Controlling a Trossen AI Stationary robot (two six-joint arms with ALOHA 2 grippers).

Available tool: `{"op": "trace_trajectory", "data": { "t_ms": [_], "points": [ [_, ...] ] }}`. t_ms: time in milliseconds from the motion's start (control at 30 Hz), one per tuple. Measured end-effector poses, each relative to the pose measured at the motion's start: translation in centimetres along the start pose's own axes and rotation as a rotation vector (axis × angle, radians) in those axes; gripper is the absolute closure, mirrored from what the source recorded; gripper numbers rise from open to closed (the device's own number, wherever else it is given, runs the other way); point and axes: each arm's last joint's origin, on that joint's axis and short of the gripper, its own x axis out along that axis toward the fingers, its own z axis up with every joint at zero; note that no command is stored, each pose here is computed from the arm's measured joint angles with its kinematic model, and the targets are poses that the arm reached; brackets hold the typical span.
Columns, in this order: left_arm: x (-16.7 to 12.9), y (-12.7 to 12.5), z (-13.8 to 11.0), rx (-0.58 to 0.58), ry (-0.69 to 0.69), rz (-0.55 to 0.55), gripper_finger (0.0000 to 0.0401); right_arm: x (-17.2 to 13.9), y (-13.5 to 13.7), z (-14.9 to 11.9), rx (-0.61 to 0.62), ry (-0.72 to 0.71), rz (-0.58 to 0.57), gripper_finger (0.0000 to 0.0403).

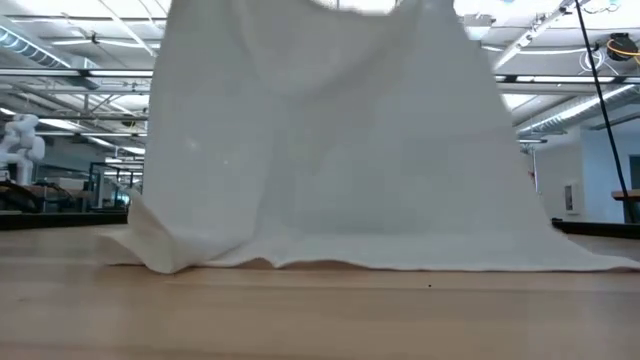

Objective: Set table place
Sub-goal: Fold the white napkin

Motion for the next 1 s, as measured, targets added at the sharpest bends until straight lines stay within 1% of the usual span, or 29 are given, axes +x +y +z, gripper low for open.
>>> {"op": "trace_trajectory", "data": {
  "t_ms": [167,300,400,500,567,600,733,800,867,1000],
  "points": [
    [-5.1,1.5,2.9,-0.022,-0.154,-0.200,0.0401,-5.1,1.0,3.0,0.084,-0.193,0.281,0.0403],
    [-8.0,2.4,4.0,-0.049,-0.235,-0.350,0.0401,-8.4,1.6,4.0,0.125,-0.275,0.491,0.0403],
    [-9.2,2.7,4.1,-0.048,-0.260,-0.404,0.0401,-9.8,2.0,4.1,0.121,-0.301,0.560,0.0403],
    [-9.5,2.8,3.6,-0.032,-0.223,-0.406,0.0401,-10.1,2.3,3.8,0.109,-0.287,0.581,0.0403],
    [-9.3,3.1,2.9,-0.049,-0.162,-0.387,0.0401,-9.7,2.4,3.4,0.085,-0.240,0.527,0.0403],
    [-9.2,3.3,2.4,-0.057,-0.126,-0.355,0.0401,-9.4,2.3,3.0,0.082,-0.203,0.463,0.0403],
    [-7.8,4.2,1.1,-0.082,-0.013,-0.147,0.0401,-7.4,1.2,1.0,0.106,-0.025,0.130,0.0403],
    [-6.8,4.8,0.8,-0.096,0.013,-0.035,0.0401,-6.3,0.7,0.0,0.112,0.052,0.012,0.0403],
    [-5.8,5.3,0.7,-0.107,0.045,0.046,0.0401,-5.0,0.4,-0.9,0.107,0.114,-0.079,0.0403],
    [-3.8,6.1,0.0,-0.144,0.108,0.137,0.0401,-2.1,0.4,-2.5,0.075,0.202,-0.196,0.0403]
  ]
}}
